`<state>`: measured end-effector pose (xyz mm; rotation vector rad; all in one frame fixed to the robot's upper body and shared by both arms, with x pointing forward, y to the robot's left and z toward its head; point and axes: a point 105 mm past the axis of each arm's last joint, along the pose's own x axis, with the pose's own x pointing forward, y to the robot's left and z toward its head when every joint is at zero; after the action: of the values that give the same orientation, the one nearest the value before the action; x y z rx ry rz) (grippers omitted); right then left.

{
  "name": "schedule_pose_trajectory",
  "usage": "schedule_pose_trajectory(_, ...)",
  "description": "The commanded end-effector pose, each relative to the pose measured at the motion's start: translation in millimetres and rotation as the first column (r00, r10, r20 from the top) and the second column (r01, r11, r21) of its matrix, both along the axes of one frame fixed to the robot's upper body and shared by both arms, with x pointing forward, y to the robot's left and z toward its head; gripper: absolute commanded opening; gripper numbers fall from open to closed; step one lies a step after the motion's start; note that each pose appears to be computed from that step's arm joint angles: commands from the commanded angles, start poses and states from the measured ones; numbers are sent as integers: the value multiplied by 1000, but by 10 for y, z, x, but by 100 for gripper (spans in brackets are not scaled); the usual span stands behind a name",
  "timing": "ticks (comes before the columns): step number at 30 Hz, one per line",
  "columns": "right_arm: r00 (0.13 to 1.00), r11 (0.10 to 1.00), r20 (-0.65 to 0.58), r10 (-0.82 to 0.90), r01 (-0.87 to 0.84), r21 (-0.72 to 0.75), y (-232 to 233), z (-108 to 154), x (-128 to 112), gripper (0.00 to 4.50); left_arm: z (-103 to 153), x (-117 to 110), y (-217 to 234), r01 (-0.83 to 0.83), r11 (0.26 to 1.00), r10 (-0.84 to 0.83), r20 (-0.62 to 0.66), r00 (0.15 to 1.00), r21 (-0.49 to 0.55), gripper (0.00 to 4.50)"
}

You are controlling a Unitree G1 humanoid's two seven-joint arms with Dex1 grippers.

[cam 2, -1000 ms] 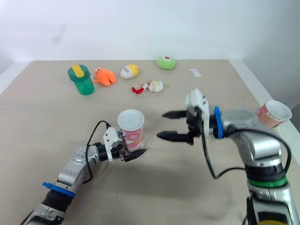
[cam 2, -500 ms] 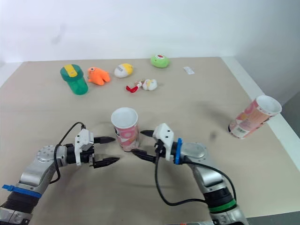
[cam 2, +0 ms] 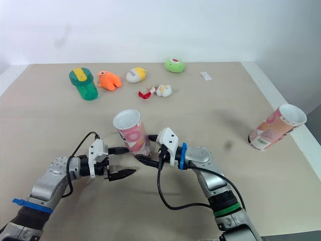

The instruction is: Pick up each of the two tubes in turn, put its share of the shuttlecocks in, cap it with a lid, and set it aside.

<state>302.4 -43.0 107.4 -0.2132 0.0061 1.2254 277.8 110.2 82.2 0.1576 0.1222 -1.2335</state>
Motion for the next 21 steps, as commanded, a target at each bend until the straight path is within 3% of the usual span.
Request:
schedule_pose_trajectory(1,1000,1000,-1,22,-22,-6,39,-15,-56,330,-75,8,11,3,1000,-2,-25,1000,22,450)
schedule_pose_trajectory(6,999,997,0,-44,44,61,-105,103,-59,330,85,90,84,-16,1000,16,31,999,16,450)
schedule_pose_trajectory(10,945,929,34,-325,312,201,-595,367,55,330,433,213,3,-28,998,36,128,991,-62,450)
schedule_pose_trajectory(15,741,710,18,-671,635,304,-1297,460,135,330,664,263,-251,-2,988,28,172,985,-153,450)
schedule_pose_trajectory(19,457,432,1,-889,840,328,-1898,415,177,330,739,336,-620,37,975,5,189,982,-220,450)
schedule_pose_trajectory(21,371,344,-22,-928,882,323,-2050,359,201,330,758,354,-773,56,969,-10,187,982,-242,450)
